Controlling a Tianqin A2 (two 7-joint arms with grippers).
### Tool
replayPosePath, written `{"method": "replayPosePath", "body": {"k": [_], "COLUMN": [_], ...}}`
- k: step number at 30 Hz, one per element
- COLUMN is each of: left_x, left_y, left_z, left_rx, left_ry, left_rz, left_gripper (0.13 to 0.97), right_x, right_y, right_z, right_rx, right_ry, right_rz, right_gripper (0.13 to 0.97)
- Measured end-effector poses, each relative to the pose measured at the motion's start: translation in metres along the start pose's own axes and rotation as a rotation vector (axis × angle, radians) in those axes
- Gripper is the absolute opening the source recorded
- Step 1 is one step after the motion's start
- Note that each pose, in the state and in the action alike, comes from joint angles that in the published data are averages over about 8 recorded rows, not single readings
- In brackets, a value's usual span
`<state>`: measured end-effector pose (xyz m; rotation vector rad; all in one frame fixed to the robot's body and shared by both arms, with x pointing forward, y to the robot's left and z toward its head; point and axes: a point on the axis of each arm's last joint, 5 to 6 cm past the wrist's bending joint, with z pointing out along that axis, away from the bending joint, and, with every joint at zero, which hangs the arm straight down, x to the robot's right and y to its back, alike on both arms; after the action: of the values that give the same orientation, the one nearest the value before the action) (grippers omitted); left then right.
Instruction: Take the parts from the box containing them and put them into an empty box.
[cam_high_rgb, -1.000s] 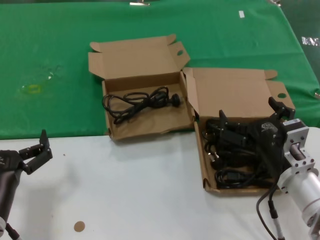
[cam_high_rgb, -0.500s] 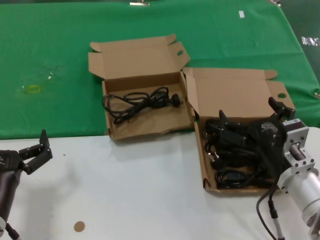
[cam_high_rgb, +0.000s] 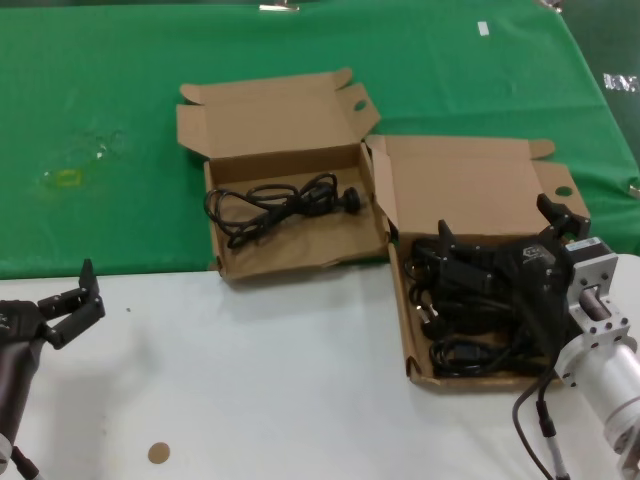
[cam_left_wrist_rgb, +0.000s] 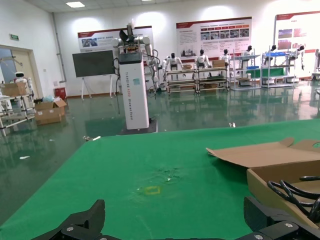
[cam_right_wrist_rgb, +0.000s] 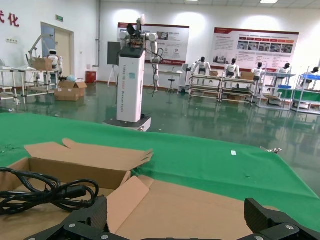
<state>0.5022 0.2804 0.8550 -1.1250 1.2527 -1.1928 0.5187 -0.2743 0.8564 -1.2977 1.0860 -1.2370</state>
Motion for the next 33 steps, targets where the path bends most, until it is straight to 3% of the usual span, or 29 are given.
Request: {"method": "replayPosePath", "body": {"k": [33], "left_x": [0.0], "left_y": [0.0], "left_z": [0.0], "left_rx": [0.0], "left_ry": [0.0], "left_rz": [0.0], "left_gripper": [0.966], "right_x": [0.0], "right_y": [0.0], "right_z": [0.0], "right_rx": [0.0], "right_ry": [0.0], "right_rz": [0.0], "right_gripper": [0.966]}}
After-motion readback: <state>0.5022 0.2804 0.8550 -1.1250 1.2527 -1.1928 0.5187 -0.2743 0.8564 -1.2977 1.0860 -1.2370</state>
